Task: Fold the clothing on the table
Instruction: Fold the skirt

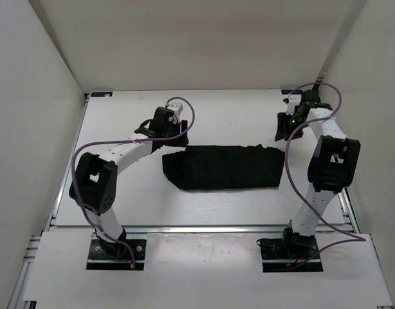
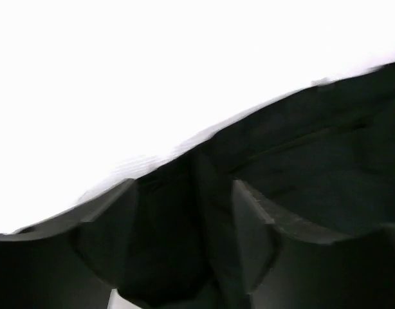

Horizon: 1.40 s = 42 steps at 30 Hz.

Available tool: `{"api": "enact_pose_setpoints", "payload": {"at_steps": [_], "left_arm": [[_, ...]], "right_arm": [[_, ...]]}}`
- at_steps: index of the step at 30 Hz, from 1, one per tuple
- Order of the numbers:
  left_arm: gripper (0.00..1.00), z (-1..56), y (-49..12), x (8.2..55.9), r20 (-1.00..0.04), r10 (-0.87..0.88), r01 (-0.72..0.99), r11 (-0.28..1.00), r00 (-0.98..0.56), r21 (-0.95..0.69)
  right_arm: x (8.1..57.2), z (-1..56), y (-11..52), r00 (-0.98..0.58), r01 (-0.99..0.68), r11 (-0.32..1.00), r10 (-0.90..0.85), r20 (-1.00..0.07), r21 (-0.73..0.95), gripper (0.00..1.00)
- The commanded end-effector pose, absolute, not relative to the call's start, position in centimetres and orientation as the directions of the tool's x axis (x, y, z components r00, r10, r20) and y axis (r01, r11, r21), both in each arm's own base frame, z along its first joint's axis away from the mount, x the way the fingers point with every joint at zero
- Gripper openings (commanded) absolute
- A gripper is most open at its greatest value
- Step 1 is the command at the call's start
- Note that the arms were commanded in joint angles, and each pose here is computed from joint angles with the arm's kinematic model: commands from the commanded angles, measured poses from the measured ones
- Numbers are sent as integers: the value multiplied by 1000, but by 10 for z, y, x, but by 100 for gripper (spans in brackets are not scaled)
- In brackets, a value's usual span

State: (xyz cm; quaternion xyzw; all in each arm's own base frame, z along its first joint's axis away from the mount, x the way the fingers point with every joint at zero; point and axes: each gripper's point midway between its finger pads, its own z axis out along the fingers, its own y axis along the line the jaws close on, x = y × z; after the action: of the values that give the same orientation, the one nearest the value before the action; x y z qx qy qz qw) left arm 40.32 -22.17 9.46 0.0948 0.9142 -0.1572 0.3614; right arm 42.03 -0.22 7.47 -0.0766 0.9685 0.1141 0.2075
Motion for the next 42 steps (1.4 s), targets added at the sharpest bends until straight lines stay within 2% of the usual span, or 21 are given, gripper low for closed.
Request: {"api": "enact_pose_setpoints", "payload": {"at_steps": [1,2,3,4,5,9,12,17,20,22,24,29,33,35,36,39,42], "left_arm": [[68,195,-258,403,-820,32,455,844,-571,-284],[53,191,-275,384,-793,88,520,797,-603,-307],[41,187,-290,366,-764,128,570,746,-632,-346],[15,176,-294,353,-727,145,569,730,-671,-379],[1,162,-298,337,-684,163,576,693,-711,-434],[0,107,-299,277,-489,214,507,609,-846,-610],[0,74,-297,247,-384,265,464,596,-884,-656],[0,32,-276,246,-285,226,359,696,-931,-622],[0,9,-251,256,-198,108,209,766,-974,-608],[0,-1,-235,257,-134,35,110,785,-990,-609],[0,-6,-224,260,-120,10,79,807,-993,-586],[0,1,-204,275,-159,-49,47,834,-986,-550],[0,37,-208,295,-238,-80,82,796,-968,-600],[0,67,-221,301,-302,-64,151,757,-951,-635],[0,95,-235,304,-373,-37,235,720,-927,-653],[4,151,-270,303,-526,1,407,635,-850,-656],[5,172,-280,313,-576,-91,422,590,-812,-688]], "right_arm": [[435,130,10,-840,-302,892,-82,-536,337,33],[432,132,20,-841,-330,869,-93,-534,368,5],[423,136,35,-837,-387,819,-119,-534,424,0],[413,136,48,-838,-431,773,-151,-525,466,0],[401,128,60,-841,-464,732,-186,-509,499,0],[369,99,88,-866,-475,650,-226,-445,594,0],[350,74,95,-898,-426,641,-214,-384,639,0],[327,39,97,-931,-363,694,-239,-277,622,0],[320,12,85,-960,-278,794,-213,-181,541,0],[323,14,82,-975,-218,816,-160,-154,535,0],[327,13,79,-983,-180,840,-128,-135,512,0],[352,18,62,-979,-170,903,-109,-175,394,0],[389,32,40,-954,-197,941,-118,-276,276,0],[406,58,52,-929,-251,902,-122,-350,352,0],[409,68,55,-921,-267,888,-119,-372,375,0],[406,107,96,-879,-408,738,-159,-449,538,0],[390,113,118,-874,-454,651,-192,-447,609,0]]}}
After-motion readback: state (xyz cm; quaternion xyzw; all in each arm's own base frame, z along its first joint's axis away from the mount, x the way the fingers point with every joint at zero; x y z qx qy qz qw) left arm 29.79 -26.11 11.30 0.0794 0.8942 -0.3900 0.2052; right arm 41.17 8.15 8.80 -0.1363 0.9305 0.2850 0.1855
